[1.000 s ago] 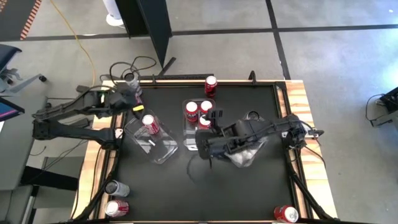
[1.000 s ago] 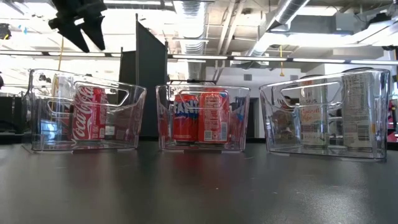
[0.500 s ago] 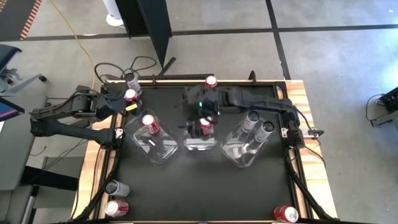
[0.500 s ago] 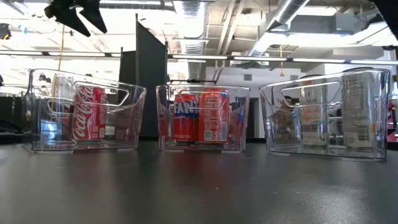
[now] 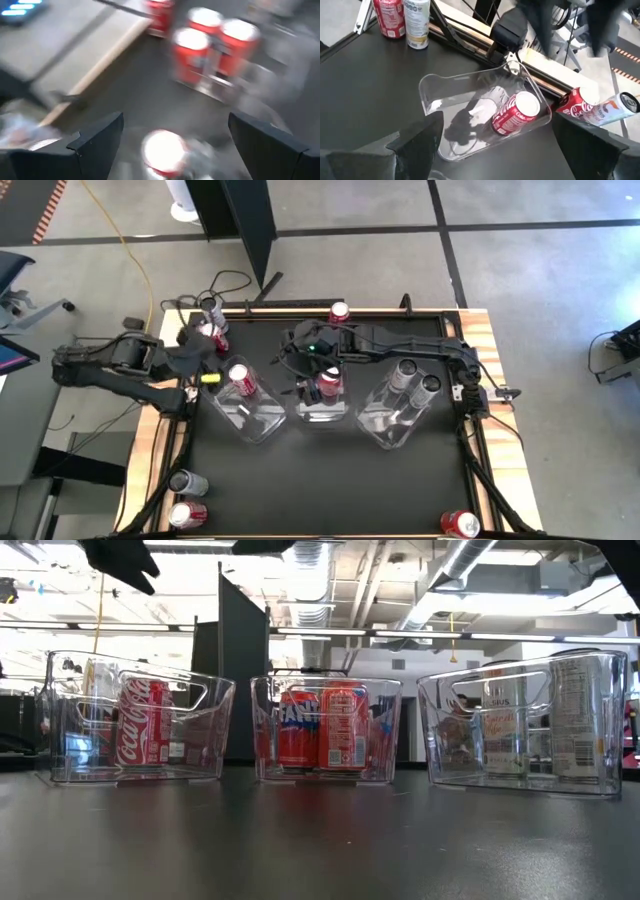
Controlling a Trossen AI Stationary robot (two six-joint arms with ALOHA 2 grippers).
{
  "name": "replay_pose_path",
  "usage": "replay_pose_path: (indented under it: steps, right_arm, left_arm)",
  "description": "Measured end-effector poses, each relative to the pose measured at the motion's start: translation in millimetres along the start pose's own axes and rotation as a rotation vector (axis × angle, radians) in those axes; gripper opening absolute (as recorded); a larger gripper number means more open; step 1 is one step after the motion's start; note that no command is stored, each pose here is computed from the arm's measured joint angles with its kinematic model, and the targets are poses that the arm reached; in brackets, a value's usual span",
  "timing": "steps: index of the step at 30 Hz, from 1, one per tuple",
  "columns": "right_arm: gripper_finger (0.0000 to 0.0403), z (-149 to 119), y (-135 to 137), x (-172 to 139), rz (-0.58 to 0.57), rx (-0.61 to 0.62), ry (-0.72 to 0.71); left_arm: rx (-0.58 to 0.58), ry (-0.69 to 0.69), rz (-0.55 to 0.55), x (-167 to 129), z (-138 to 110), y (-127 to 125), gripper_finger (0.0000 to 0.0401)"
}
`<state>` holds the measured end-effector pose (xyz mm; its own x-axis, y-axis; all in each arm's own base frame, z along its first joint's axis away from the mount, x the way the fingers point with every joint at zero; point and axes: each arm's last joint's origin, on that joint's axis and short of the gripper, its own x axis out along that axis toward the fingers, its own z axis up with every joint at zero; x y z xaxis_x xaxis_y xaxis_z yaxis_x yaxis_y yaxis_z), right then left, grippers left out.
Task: Sort soda cans
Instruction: Put the bottom white soda can into the right transparent bin
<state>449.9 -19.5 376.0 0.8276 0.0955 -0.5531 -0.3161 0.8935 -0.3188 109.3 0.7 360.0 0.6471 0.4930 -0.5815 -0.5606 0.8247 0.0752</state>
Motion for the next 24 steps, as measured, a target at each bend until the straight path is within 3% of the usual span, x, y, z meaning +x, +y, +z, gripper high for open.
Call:
replay_pose_path:
  steps: [6, 12, 16, 24]
  right_arm:
    - [0.0388, -9.4, -6.7, 1.4, 0.021, 0.006, 0.021]
    - [0.0388, -11.1, -8.2, 0.7, 0.039, 0.038, 0.021]
    - [0.0388, -10.4, -5.9, 1.0, 0.046, 0.073, 0.025]
    - [0.0388, -5.5, 2.1, 2.4, 0.055, 0.157, 0.018]
  left_arm:
    - [0.148, 0.116, -0.360, -11.0, -10.3, -19.3, 0.0354]
    - [0.180, 0.242, -0.622, -23.2, -20.1, -31.5, 0.0354]
    - [0.138, 0.431, -0.701, -29.4, -31.5, -34.9, 0.0354]
    - [0.103, 0.809, -0.702, -34.5, -51.3, -66.6, 0.0337]
